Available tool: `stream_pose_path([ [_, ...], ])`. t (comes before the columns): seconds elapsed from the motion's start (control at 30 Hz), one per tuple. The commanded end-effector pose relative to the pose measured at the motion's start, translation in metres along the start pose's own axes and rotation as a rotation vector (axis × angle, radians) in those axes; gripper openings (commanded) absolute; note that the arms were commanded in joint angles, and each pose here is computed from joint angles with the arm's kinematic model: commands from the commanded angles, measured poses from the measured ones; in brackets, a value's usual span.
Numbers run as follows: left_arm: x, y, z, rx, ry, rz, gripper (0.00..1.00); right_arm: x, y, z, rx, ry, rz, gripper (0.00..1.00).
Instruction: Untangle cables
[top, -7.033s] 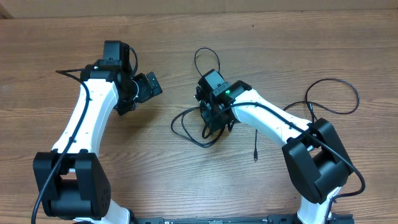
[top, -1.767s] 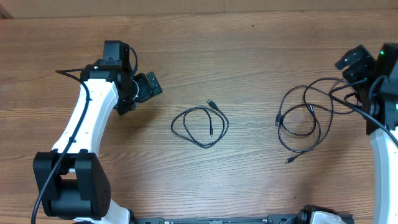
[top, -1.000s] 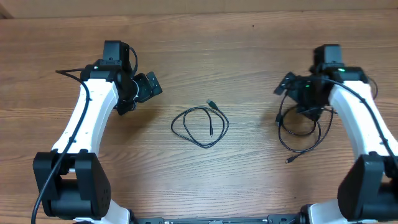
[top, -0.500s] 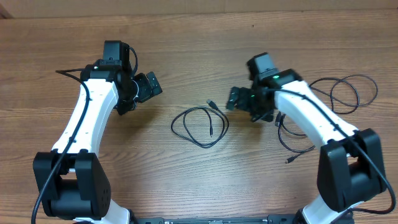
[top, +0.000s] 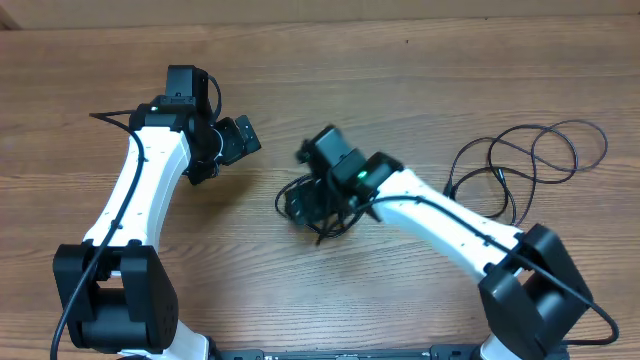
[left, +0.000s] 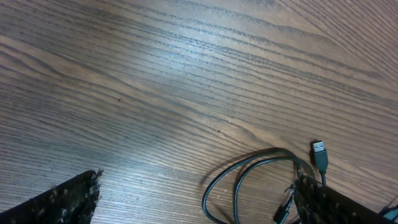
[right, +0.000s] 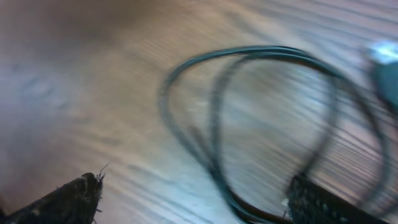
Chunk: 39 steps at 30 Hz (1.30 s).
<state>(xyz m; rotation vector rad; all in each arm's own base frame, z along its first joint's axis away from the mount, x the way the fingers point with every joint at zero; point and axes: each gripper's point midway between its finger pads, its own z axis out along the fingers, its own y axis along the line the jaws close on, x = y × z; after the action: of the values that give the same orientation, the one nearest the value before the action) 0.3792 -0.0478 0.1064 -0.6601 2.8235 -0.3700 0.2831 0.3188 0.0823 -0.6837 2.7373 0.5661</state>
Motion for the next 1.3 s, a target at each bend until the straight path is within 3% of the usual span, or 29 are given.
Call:
stream_pose_path([
  [0.0,0.002,0.003,0.005,-0.015,0.009,-0.014,0.99,0.012,0.025,0.007,-0.03,0.009,-0.206,0.93],
  [0.17,0.002,0.003,0.005,-0.016,0.009,-0.014,1.0,0.018,0.051,0.017,-0.049,-0.005,-0.359,0.68],
  [0.57,0.002,0.003,0.005,-0.015,0.009,-0.014,0.99,0.004,0.045,0.039,0.019,-0.058,-0.375,0.08],
  [0.67,0.002,0.003,0.005,-0.015,0.009,-0.014,0.99,0.0,0.038,0.039,0.065,-0.075,-0.374,0.09],
  [0.77,0.002,0.003,0.005,-0.016,0.009,-0.014,1.0,-0.002,0.033,0.039,0.094,-0.08,-0.373,0.3],
  [0.87,0.002,0.003,0.005,-0.015,0.009,-0.014,1.0,0.0,0.032,0.041,0.095,-0.074,-0.373,0.41],
  [1.1,0.002,0.003,0.005,-0.015,0.009,-0.014,1.0,0.005,0.036,0.045,0.063,-0.048,-0.432,0.57],
  [1.27,0.002,0.003,0.005,-0.016,0.009,-0.014,1.0,0.013,0.035,0.046,0.057,-0.012,-0.546,0.62],
])
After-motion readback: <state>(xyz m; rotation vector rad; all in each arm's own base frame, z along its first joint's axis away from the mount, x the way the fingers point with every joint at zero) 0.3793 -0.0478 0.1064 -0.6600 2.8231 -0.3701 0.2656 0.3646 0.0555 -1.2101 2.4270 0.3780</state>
